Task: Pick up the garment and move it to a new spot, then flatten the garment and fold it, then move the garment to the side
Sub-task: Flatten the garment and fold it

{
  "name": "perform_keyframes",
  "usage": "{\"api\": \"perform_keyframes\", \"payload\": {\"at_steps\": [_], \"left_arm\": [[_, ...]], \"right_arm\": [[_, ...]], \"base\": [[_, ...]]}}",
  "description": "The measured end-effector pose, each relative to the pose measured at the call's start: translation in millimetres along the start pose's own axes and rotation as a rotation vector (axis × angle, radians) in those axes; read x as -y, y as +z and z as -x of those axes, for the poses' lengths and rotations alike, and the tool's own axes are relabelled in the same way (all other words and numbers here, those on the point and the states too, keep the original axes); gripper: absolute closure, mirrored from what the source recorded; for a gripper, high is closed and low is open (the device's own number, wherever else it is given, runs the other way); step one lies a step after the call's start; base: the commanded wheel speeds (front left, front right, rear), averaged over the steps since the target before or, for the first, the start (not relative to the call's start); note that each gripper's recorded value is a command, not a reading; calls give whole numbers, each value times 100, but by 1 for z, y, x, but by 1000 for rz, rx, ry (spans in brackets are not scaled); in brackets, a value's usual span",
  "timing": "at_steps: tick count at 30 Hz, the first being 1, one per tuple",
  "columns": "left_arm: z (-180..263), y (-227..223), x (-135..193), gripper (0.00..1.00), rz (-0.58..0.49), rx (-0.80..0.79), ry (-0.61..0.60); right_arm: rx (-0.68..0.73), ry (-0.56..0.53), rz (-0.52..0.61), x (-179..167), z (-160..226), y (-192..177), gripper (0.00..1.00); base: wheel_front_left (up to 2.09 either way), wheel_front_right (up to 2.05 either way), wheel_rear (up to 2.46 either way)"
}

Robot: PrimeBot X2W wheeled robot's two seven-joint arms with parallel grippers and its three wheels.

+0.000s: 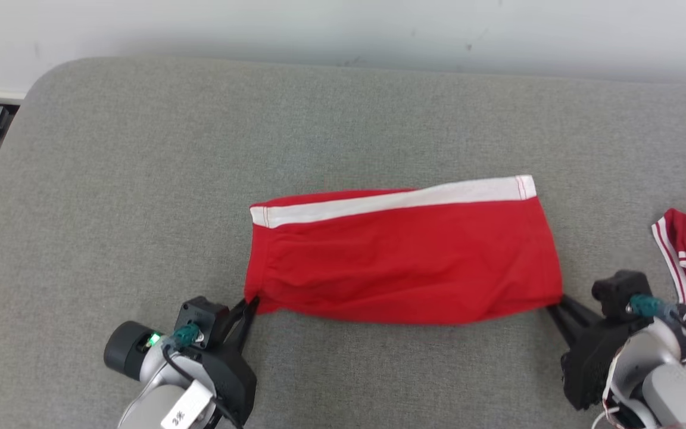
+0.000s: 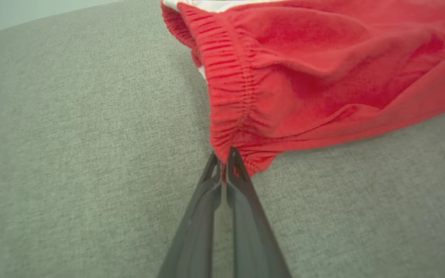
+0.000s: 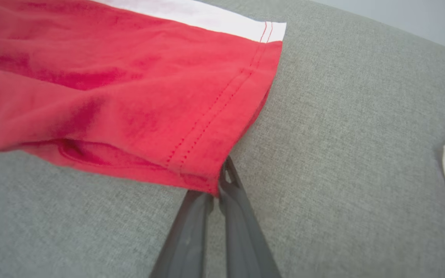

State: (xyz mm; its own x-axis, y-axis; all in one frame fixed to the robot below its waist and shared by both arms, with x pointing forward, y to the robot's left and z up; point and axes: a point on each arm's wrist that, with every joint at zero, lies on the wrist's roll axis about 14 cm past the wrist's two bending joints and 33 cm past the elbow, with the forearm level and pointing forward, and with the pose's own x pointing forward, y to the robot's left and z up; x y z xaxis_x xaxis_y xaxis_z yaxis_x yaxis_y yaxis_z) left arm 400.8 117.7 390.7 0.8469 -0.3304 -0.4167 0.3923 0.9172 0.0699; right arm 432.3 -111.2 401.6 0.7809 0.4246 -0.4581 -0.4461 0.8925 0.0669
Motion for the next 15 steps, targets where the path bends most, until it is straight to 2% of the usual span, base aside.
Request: {"api": "perform_keyframes", "payload": {"at_steps": [15], "left_arm": [[29,-21,23,100,-43,-26,-72]], "right_arm": [[-31,-5,-135,-30,55,-33,100]], "base": [[0,0,0]]}}
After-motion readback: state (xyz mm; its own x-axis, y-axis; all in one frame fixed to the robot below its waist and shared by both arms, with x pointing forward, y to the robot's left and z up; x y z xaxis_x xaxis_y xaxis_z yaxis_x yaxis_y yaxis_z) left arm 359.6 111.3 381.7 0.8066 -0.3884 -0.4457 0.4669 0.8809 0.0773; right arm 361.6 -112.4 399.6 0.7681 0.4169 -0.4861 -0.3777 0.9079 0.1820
